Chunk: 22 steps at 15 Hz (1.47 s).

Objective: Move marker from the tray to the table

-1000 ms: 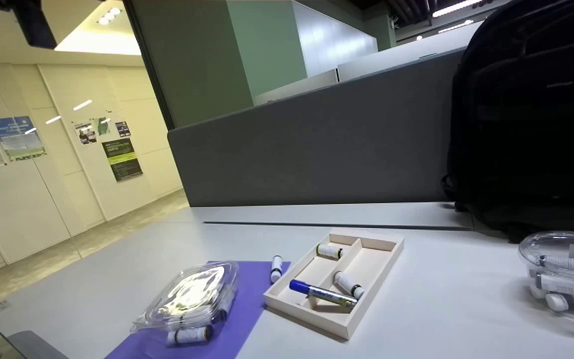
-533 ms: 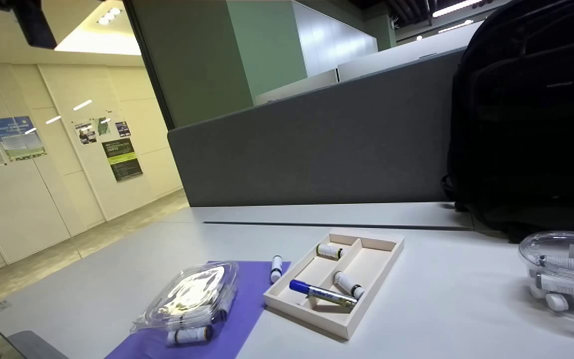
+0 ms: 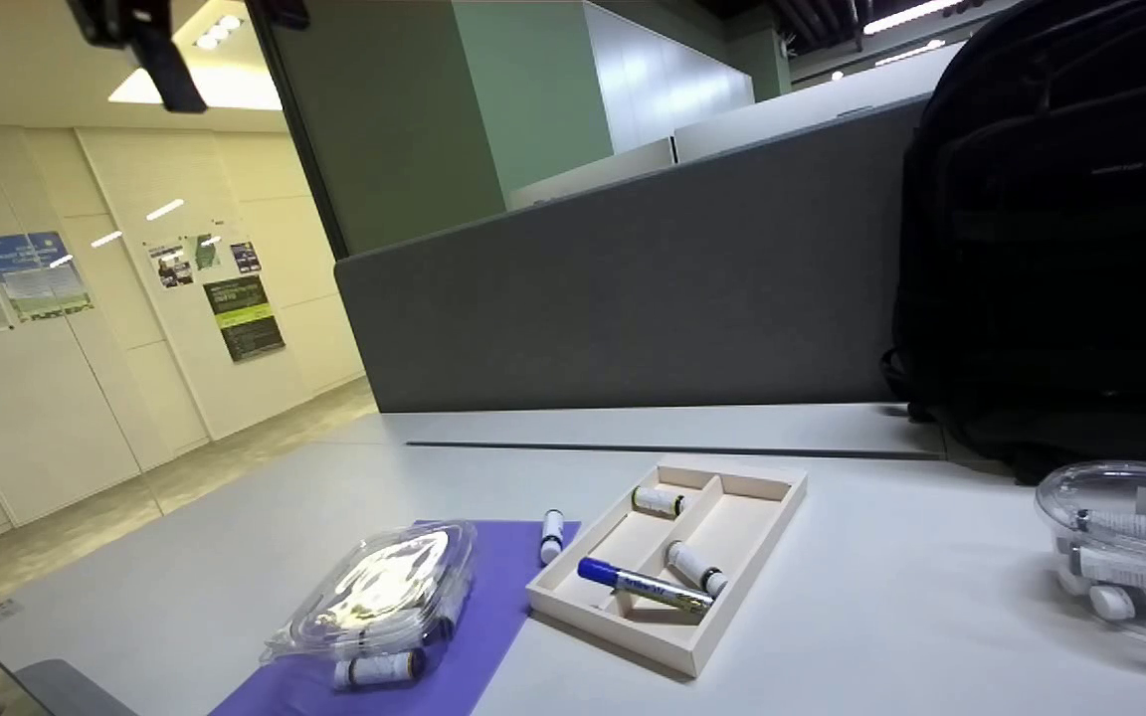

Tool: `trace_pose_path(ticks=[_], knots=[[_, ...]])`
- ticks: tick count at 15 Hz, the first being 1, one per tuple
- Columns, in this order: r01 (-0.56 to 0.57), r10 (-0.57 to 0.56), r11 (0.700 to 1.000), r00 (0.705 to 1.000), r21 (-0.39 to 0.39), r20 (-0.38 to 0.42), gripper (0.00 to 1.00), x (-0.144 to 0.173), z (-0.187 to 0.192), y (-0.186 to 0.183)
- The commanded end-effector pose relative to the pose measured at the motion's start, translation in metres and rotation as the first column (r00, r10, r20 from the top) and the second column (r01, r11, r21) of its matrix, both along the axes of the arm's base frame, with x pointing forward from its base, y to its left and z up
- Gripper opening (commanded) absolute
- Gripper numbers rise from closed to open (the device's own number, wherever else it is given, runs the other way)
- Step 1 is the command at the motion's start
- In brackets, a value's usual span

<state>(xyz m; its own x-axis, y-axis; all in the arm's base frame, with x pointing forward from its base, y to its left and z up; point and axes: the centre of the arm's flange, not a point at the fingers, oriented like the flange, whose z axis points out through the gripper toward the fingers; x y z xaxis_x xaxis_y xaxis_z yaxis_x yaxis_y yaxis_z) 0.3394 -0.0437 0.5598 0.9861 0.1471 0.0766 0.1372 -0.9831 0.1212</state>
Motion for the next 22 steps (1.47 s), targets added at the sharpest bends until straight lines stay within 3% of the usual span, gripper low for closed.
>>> trace_pose_path(ticks=[1,6,11,12,17,19,22], knots=[[0.029,-0.028,1.000,0.994,0.000,0.102,1.00,0.052,-0.031,-0.010],[0.050,-0.054,0.997,0.995,0.060,0.080,1.00,0.107,-0.094,-0.025],[0.130,-0.130,0.991,0.992,0.042,-0.008,1.00,0.125,-0.163,-0.045],[0.077,-0.078,0.996,0.997,0.053,0.005,1.00,0.110,-0.152,-0.035],[0.071,-0.071,0.996,0.997,0.051,-0.003,1.00,0.113,-0.160,-0.036],[0.165,-0.171,0.982,0.983,0.090,0.065,1.00,0.115,-0.168,-0.037],[0.304,-0.320,0.940,0.944,0.157,0.083,1.00,0.123,-0.193,-0.043]])
